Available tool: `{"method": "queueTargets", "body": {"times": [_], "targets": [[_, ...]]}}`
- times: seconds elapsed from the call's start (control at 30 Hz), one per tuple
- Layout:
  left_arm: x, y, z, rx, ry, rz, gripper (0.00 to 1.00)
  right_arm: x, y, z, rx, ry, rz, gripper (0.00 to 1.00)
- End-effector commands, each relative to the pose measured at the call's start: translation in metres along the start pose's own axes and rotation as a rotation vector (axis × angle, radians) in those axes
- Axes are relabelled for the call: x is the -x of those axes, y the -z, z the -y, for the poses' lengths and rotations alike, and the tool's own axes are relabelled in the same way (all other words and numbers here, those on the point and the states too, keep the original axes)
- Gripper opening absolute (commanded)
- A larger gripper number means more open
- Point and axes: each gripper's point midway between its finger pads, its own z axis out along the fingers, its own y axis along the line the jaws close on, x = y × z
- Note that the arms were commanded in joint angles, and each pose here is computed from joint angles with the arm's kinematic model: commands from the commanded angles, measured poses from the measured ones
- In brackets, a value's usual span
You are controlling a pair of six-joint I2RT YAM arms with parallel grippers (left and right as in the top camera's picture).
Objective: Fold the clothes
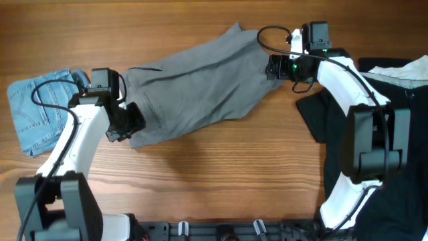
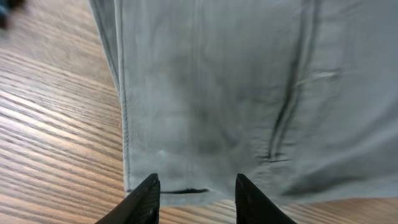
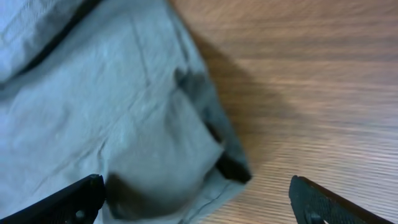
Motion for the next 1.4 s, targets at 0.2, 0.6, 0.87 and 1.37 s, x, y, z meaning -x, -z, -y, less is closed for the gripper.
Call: {"method": "queueTargets", "body": {"times": [0.2,0.6,0.87,1.37], "targets": [[0.015,-0.015,-0.005,0.04,-0.004,0.043,0.38,-0.023,-0.029,-0.011,0.114,-0.055,-0.091,0.86],[0.019,-0.014,-0.019,0.1,0.003,0.063,0.28,-0.129,0.063,0.003,-0.13,-0.296,-0.514,0.04],[0.024,-0.013,-0.021,0.096,-0.007,0.074,0.33,-0.068,0.15,-0.009,-0.157,-0.234,-0.099,0.81],[0.02,-0.014,-0.019,0.09,-0.01,0.061,0.34,-0.038,0.018,0.013,-0.102,-0.138,-0.133,0.72]]}}
